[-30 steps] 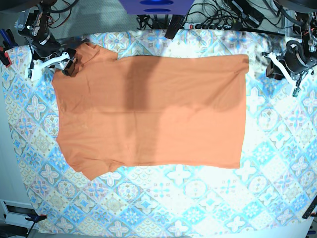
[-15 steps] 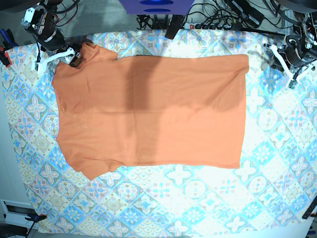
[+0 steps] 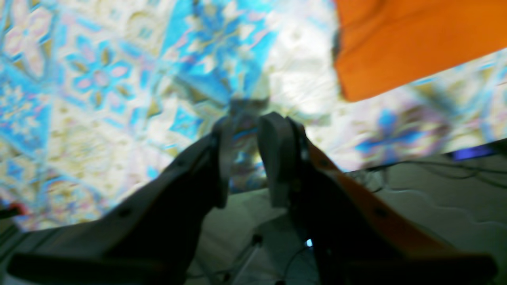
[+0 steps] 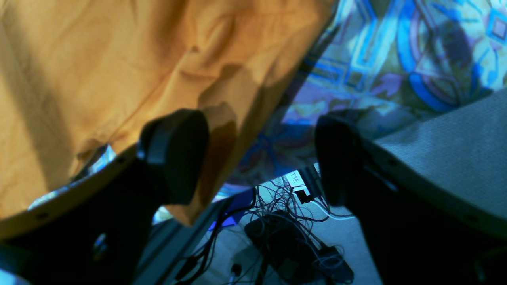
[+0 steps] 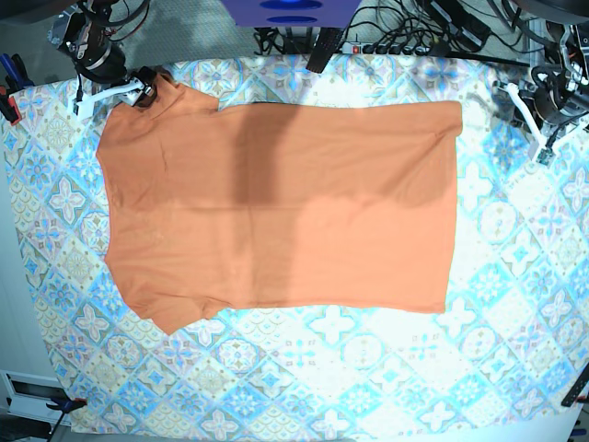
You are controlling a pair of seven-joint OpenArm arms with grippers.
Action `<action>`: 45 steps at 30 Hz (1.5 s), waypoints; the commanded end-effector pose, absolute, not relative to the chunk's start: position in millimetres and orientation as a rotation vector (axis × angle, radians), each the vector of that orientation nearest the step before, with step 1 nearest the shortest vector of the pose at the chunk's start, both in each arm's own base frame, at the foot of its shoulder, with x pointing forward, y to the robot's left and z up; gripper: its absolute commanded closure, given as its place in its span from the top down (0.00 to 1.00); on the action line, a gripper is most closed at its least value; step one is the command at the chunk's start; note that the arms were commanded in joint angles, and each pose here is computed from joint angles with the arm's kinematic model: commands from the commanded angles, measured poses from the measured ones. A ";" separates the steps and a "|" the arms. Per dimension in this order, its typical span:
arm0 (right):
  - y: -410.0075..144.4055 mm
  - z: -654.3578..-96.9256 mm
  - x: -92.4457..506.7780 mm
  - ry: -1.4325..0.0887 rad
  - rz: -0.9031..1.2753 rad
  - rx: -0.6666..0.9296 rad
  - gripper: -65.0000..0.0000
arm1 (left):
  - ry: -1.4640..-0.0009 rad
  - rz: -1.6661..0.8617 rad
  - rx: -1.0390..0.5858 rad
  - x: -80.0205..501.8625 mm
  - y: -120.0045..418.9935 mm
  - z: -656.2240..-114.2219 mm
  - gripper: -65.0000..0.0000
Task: Fold the T-shirt properly
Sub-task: 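Lower both grippers and pinch the orange shirt's side edge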
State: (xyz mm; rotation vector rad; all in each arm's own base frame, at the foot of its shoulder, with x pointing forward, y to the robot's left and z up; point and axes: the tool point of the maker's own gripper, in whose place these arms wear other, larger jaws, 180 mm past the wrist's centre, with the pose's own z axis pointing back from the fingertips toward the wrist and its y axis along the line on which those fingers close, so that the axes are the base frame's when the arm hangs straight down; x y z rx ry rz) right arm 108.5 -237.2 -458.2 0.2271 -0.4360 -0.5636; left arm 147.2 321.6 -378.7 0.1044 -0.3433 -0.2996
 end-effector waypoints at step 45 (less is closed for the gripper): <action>-219.0 -454.5 125.3 -0.457 -0.499 0.270 0.67 | -0.212 -0.403 -0.249 157.4 229.2 -476.5 0.25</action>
